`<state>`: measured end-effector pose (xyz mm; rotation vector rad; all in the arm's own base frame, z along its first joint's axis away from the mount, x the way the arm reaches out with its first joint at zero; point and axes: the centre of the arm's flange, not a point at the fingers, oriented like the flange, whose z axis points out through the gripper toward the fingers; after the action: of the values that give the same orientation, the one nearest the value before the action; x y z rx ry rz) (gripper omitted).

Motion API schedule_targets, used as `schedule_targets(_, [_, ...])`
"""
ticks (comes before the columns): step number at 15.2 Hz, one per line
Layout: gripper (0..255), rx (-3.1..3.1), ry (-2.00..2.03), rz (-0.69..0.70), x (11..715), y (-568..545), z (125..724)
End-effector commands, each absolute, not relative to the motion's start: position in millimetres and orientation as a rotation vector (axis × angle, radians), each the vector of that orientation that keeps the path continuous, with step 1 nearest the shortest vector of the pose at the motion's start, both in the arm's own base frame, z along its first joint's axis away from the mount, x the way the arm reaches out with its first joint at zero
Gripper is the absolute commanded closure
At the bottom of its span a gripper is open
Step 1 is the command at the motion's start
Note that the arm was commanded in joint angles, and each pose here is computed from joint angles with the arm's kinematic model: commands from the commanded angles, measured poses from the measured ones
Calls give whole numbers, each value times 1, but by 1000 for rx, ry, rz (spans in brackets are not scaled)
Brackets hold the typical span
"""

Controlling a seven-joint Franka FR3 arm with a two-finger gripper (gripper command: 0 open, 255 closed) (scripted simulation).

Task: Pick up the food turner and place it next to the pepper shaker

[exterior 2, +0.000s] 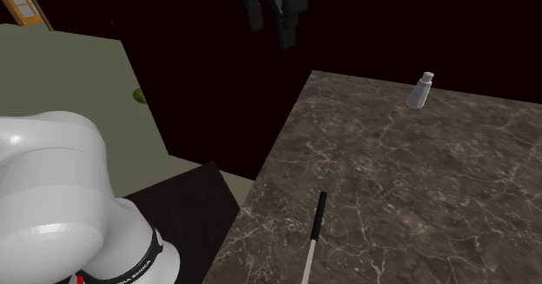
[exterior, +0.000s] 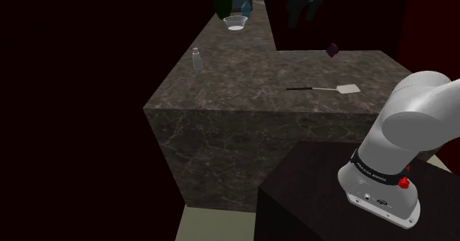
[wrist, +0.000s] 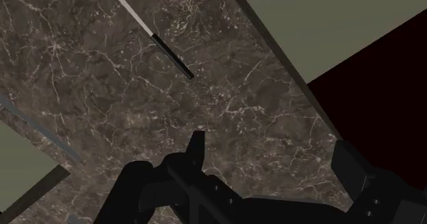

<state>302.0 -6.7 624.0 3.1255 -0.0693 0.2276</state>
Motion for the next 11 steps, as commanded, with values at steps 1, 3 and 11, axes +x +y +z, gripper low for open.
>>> schedule_targets(1, [0,3125,-69,228,302,-7,624])
schedule_targets(3, [0,3129,20,218,294,-22,604])
schedule_targets(11, [0,3118,378,179,272,-88,524])
